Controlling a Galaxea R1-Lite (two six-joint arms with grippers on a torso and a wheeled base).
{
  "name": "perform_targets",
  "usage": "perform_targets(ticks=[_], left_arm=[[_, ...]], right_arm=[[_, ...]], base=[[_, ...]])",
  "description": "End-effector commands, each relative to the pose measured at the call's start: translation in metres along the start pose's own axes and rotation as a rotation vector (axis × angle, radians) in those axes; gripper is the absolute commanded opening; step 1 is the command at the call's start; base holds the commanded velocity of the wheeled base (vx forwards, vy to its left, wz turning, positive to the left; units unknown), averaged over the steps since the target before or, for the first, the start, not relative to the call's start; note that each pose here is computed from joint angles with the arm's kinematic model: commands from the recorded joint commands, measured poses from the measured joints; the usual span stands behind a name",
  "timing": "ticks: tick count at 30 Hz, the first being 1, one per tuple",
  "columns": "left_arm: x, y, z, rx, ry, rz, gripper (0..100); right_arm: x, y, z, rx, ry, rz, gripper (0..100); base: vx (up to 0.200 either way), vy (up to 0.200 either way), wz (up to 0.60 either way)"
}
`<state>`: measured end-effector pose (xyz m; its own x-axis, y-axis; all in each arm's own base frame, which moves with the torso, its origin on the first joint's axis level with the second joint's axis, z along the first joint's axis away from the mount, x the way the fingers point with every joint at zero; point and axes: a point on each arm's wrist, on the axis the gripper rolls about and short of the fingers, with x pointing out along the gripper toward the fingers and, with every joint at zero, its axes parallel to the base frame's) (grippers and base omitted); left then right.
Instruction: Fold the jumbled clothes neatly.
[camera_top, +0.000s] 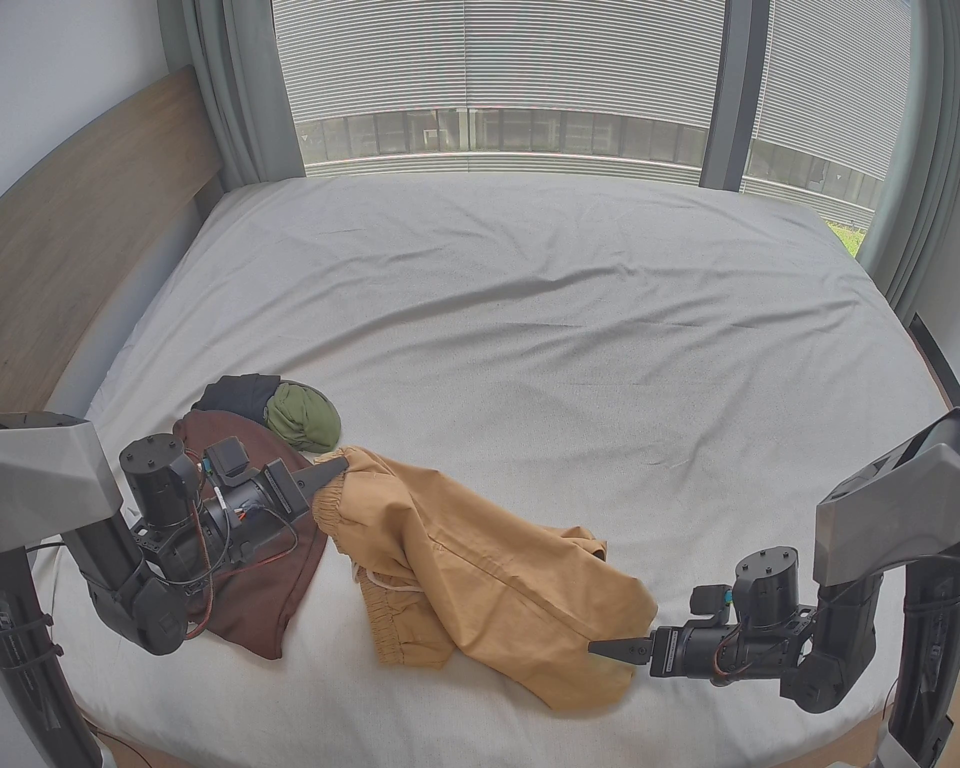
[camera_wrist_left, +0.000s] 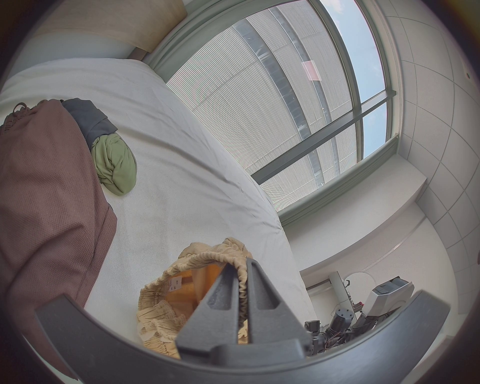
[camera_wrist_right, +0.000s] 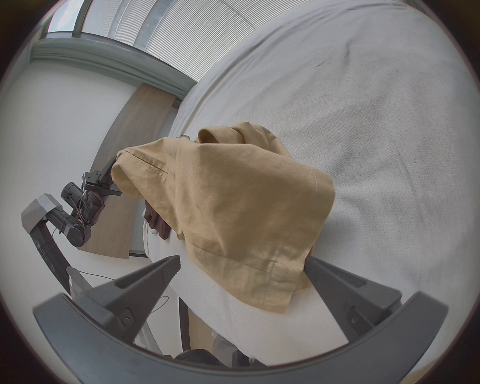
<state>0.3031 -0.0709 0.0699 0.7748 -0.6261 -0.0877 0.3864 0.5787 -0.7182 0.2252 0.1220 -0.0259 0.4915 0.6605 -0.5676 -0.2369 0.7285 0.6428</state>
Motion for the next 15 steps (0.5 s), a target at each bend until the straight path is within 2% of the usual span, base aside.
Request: perform_targets(ticks=[1,6,15], left_arm=[[0.0,0.0,0.0,0.0,0.0,-0.001,0],[0.001,0.0,0.002,0.003,-0.007,-0.002,0],[0.002,0.001,0.002,0.004,-0.008,-0.003,0]], right_arm=[[0.004,-0.003,-0.012,0.03,0.026,0.009,100],[0.0,0.008,-0.015,0.038,0.03,0.045,100],[-0.019,0.028,-0.004,0.025,-0.016,0.125,100]], base=[[0.0,0.0,0.0],[0.0,0.0,0.0],[0.0,0.0,0.0]])
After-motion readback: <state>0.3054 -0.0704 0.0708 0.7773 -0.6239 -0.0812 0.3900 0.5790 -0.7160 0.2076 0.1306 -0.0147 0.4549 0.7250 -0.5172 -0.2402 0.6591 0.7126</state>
